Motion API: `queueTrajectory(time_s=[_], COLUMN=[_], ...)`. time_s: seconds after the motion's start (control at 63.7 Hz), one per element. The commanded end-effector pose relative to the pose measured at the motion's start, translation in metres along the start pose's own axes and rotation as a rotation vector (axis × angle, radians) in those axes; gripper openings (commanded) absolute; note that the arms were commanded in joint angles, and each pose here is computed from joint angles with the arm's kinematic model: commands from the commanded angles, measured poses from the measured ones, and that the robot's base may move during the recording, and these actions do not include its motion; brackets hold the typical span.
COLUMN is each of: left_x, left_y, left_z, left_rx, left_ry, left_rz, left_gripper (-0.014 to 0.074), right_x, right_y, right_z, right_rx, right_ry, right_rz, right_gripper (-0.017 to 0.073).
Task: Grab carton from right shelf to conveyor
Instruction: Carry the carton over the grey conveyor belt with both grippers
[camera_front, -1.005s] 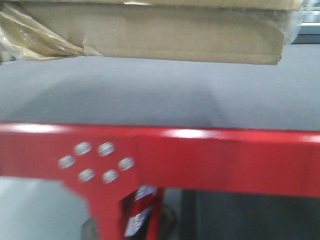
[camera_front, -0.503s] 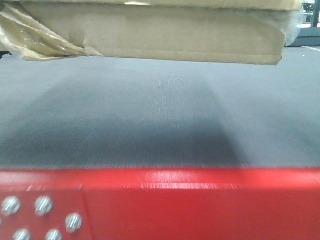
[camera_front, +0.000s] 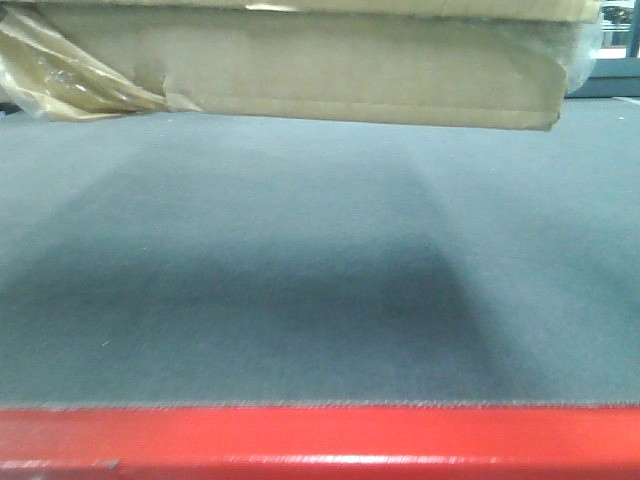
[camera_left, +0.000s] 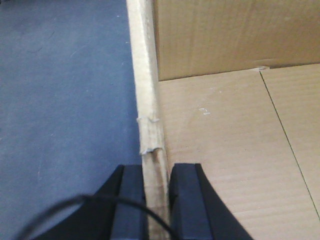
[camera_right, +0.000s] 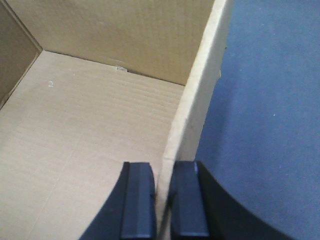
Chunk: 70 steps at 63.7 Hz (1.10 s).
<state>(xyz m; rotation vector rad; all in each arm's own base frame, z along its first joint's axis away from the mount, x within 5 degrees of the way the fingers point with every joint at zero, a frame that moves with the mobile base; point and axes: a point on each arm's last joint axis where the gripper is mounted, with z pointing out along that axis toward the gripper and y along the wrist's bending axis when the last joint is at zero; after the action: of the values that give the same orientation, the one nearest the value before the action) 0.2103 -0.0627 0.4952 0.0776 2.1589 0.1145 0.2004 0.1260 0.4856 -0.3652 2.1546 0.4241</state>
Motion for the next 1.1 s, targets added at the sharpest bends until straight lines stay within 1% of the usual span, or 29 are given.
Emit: queueTrajectory(time_s=[0.0, 0.958, 1.084], left_x=[-0.0052, -0.0052, -0.0052], left_y=[0.0084, 0.0084, 0.0084], left_z=[-0.0035, -0.0035, -0.0035], left_rx=[-0.070, -0.070, -0.070], left_ry=[-0.048, -0.048, -0.048], left_rz=[0.022, 0.022, 0.022], left_gripper=[-0.0017, -0.0017, -0.0017], right_x=[-0.0025, -0.0025, -0.0046], right_y=[-0.0028, -0.0028, -0.0022], right_z=[-0.0067, -0.0067, -0.0068], right_rx=[0.022, 0.022, 0.016], right_ry=[-0.037, -0.037, -0.060], right_rz=[-0.032, -0.032, -0.033], right_gripper=[-0.0067, -0.0067, -0.0067])
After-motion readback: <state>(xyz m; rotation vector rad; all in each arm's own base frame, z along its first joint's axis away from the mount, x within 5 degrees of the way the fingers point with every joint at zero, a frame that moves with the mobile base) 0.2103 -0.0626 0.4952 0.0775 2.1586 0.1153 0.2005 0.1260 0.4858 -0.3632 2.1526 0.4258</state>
